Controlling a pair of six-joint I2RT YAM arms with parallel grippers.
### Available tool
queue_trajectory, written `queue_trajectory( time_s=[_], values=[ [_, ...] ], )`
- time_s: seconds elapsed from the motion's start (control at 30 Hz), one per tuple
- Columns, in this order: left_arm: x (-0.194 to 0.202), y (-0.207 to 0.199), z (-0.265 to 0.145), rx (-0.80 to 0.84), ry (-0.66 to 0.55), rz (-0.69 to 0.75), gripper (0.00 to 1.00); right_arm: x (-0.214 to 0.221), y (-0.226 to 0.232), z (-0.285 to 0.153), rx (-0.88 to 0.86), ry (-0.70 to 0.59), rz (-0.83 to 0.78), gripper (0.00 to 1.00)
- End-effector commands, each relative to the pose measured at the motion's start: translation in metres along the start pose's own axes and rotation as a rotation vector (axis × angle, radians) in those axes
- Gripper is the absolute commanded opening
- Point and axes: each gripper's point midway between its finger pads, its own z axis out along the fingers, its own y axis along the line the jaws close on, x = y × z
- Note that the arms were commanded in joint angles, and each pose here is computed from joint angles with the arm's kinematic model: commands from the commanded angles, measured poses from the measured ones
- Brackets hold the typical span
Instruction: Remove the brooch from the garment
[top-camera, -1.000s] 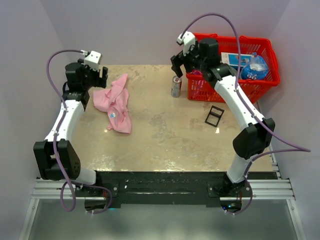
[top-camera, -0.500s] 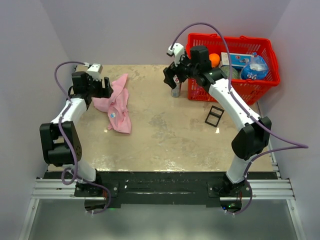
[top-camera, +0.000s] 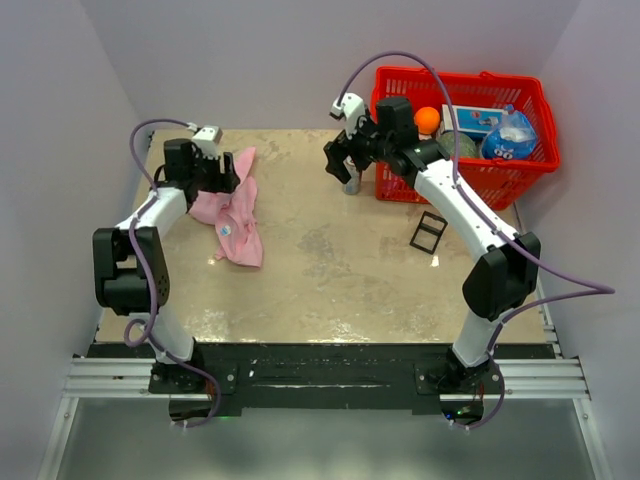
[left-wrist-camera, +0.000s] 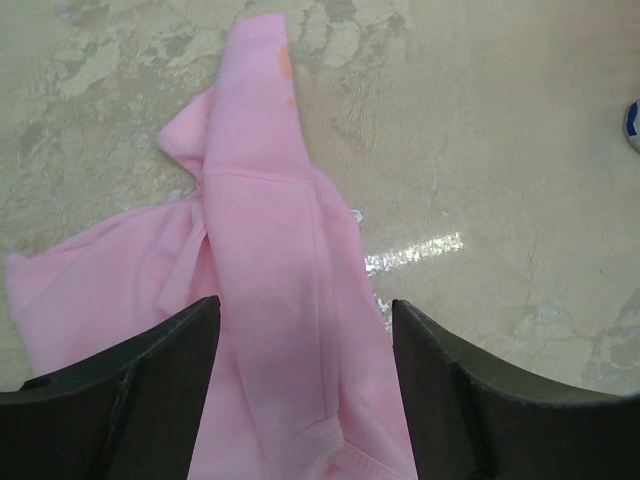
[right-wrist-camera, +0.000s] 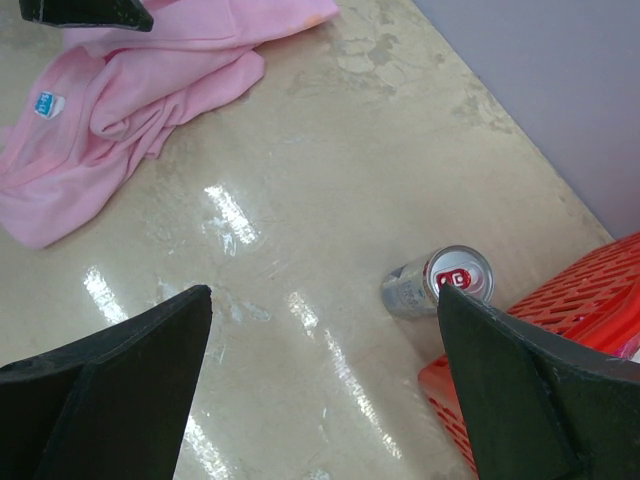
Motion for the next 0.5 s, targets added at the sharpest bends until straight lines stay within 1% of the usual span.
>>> queue_trajectory(
  time_s=[0.0, 0.03, 0.1, 0.13, 0.17, 0.27, 0.33, 0.4, 0.47],
  values=[
    [-0.04, -0.024, -0.023, -0.107, -0.046, 0.249, 0.72, -0.02, 0.001, -0.016, 0.013, -0.053, -0.036, 0.98],
    [-0.044, -0.017, -0.028, -0.175, -0.041, 0.275, 0.7, -0.02, 0.002, -0.016, 0.012, -0.055, -0.035, 0.98],
    [-0.034, -0.017, -0.03, -0.203, 0.038, 0.326, 0.66, -0.02, 0.003, -0.015, 0.007, -0.054, -0.032, 0.98],
    [-0.045, -0.016, -0.034, -0.217, 0.045, 0.338, 0.63, -0.019, 0.002, -0.014, 0.004, -0.052, -0.031, 0.98],
    [-0.032, -0.015, -0.036, -0.212, 0.114, 0.35, 0.62, -0.019, 0.003, -0.012, 0.001, -0.052, -0.029, 0.98],
    [-0.028, -0.012, -0.044, -0.215, 0.14, 0.419, 0.61, -0.019, 0.003, -0.009, -0.001, -0.049, -0.024, 0.98],
    [-0.026, -0.005, -0.05, -0.251, 0.161, 0.459, 0.59, -0.017, 0.002, -0.007, -0.003, -0.045, -0.018, 0.98],
    [-0.021, -0.003, -0.055, -0.248, 0.194, 0.513, 0.57, -0.017, 0.003, -0.005, -0.009, -0.043, -0.015, 0.98],
    [-0.012, -0.006, -0.057, -0.205, 0.227, 0.557, 0.56, -0.017, 0.003, -0.003, -0.012, -0.042, -0.015, 0.98]
  ],
)
